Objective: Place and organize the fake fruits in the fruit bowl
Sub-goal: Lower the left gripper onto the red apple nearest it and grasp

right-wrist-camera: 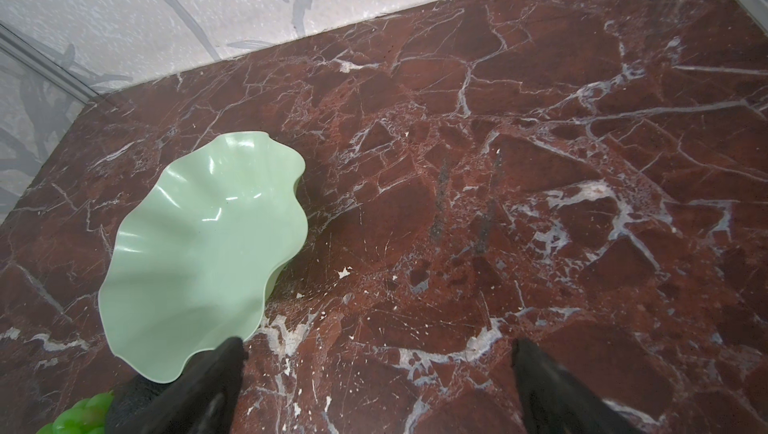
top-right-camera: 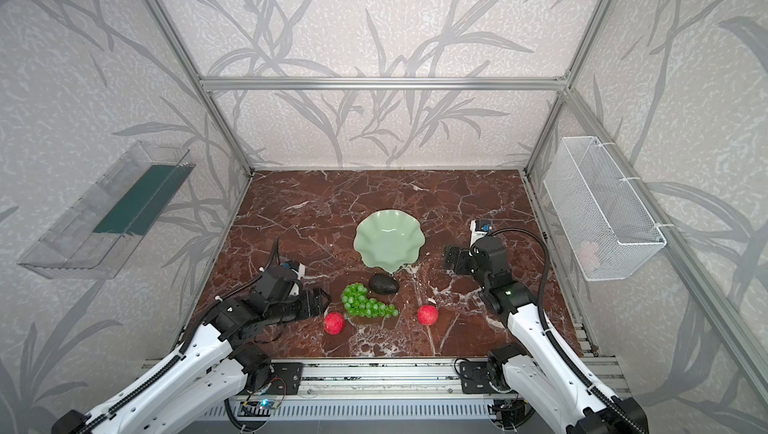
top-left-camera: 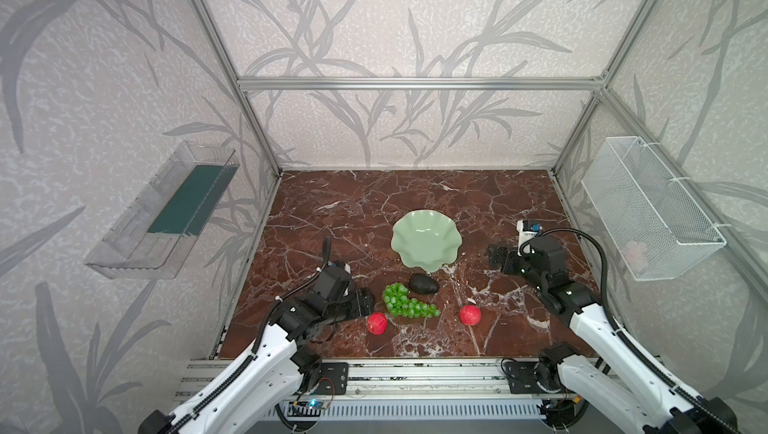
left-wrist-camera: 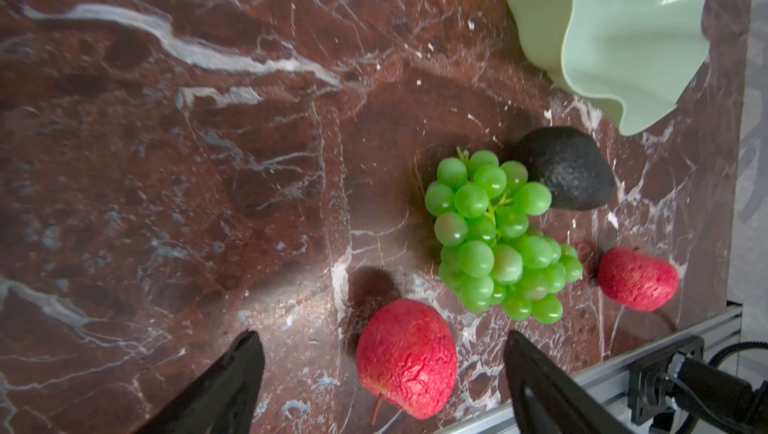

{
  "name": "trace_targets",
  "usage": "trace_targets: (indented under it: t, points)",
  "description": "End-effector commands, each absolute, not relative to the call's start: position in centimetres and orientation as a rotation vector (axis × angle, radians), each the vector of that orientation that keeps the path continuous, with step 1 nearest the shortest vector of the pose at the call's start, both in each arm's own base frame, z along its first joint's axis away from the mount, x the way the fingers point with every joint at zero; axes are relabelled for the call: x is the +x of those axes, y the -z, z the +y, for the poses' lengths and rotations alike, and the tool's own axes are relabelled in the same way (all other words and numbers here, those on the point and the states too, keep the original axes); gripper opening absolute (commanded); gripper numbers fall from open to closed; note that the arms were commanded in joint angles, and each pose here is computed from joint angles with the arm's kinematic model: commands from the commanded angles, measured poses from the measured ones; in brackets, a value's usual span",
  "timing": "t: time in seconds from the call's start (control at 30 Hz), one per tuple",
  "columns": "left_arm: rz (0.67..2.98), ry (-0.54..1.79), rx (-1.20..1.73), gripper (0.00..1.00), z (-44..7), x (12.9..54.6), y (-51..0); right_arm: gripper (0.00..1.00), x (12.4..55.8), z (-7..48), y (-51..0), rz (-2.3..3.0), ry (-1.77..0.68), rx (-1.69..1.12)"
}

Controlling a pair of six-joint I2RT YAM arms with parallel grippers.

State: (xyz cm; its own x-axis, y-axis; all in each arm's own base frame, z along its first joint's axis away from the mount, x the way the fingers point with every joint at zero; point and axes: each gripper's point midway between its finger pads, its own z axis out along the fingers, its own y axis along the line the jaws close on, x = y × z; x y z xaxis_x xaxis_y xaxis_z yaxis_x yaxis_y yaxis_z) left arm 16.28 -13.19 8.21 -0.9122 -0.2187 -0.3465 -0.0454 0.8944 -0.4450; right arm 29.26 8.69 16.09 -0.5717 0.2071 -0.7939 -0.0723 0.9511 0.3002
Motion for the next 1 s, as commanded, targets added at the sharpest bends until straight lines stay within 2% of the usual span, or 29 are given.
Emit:
trace_targets:
  t: [0.0, 0.47, 0.67, 0.77, 0.97]
  points:
    - [2.717, 0.561, -0.193, 0.90, -13.0, 15.1, -6.6, 0.99, 28.6, 8.9, -15.6, 2.165, -0.391, 0.101]
    - [2.783, 0.516, -0.094, 0.90, -14.9, 14.5, -3.7, 0.99, 28.4, 9.0, -15.1, 2.179, -0.397, 0.109]
    - [2.805, 0.529, -0.079, 0.86, -15.4, 14.1, -2.9, 0.99, 28.3, 9.1, -14.7, 2.182, -0.409, 0.121]
    - [2.815, 0.532, -0.076, 0.81, -15.4, 13.8, -2.7, 0.99, 28.3, 9.1, -14.5, 2.185, -0.412, 0.123]
    - [2.806, 0.541, -0.091, 0.64, -15.3, 13.7, -2.9, 0.99, 28.1, 9.1, -14.2, 2.186, -0.421, 0.134]
